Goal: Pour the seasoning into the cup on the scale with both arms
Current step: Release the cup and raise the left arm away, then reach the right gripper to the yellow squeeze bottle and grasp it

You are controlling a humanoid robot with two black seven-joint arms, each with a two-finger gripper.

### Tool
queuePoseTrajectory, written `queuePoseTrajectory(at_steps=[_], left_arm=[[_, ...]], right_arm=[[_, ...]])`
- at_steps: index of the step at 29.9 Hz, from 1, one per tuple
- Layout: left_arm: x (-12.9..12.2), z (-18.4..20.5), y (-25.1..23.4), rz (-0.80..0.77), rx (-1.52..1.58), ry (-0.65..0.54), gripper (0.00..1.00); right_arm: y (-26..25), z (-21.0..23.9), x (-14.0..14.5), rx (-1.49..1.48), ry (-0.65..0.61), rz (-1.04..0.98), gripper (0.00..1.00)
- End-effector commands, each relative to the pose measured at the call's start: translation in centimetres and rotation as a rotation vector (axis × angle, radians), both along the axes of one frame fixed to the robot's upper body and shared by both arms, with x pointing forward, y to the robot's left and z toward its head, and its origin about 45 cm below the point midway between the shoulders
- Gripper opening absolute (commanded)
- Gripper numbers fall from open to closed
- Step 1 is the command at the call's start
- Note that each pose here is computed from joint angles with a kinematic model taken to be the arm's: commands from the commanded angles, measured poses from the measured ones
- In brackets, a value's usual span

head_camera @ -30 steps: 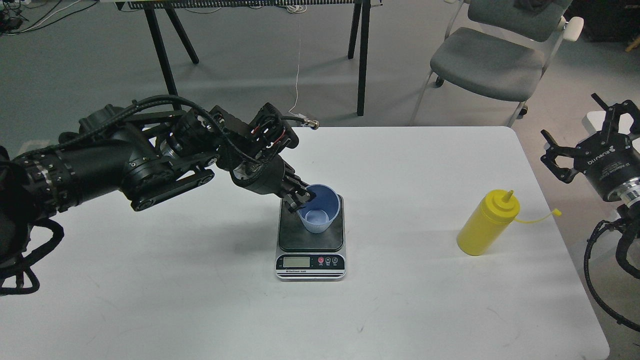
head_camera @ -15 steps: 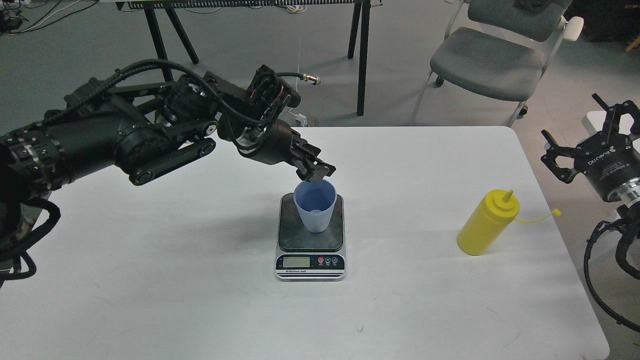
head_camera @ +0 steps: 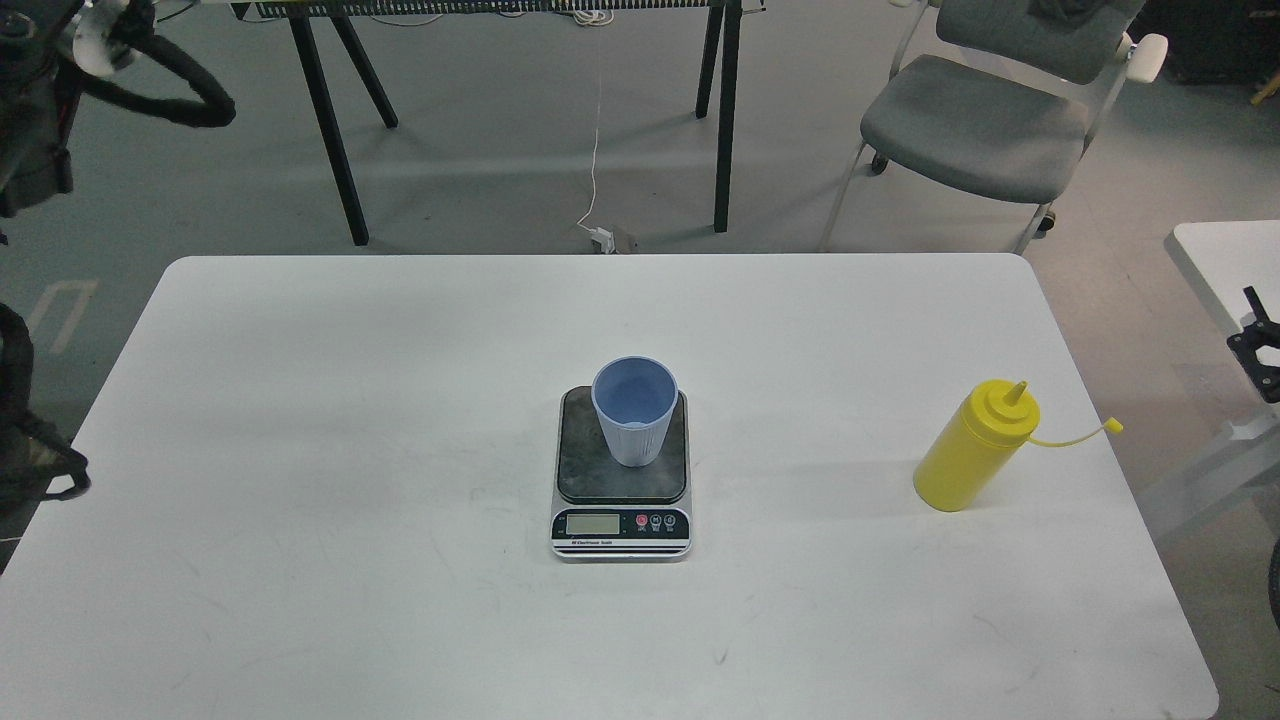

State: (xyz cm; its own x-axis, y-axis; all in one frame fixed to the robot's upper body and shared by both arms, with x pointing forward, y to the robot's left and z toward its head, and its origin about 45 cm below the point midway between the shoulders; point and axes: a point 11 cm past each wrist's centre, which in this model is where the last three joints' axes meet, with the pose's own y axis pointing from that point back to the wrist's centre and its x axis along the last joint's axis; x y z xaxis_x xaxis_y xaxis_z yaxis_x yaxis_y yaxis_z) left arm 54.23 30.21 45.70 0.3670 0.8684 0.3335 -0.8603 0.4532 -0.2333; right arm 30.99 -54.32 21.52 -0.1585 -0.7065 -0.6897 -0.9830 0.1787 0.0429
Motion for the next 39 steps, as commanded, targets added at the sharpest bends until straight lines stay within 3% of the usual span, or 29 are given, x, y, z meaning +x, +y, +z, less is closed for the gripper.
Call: queuePoseTrajectory(at_steps=[1, 5, 12, 24, 39], left_arm=[[-0.4, -4.6, 5.3, 0.152, -0.26, 0.056, 0.85], [-1.3, -9.3, 7.0, 0.207, -0.462, 0.108, 0.87], [-1.4, -10.1, 7.0, 0.218, -0.633, 0.093, 0.9], [-2.5, -14.2, 7.9, 0.26, -0.656, 0.154, 0.92], [-2.6, -14.2, 8.0, 0.262, -0.647, 0.156, 0.92]], right_arm=[[-1.5, -2.0, -3.7, 0.072, 0.071, -0.077, 0.99], [-1.0, -5.1, -8.0, 0.179, 0.168, -0.125, 0.99], [3.7, -7.8, -11.5, 0.309, 0.272, -0.056, 0.99], [11.1, -8.3, -10.8, 0.387, 0.255, 0.146, 0.99], [18.3, -11.0, -9.8, 0.443, 0.149, 0.234, 1.0]])
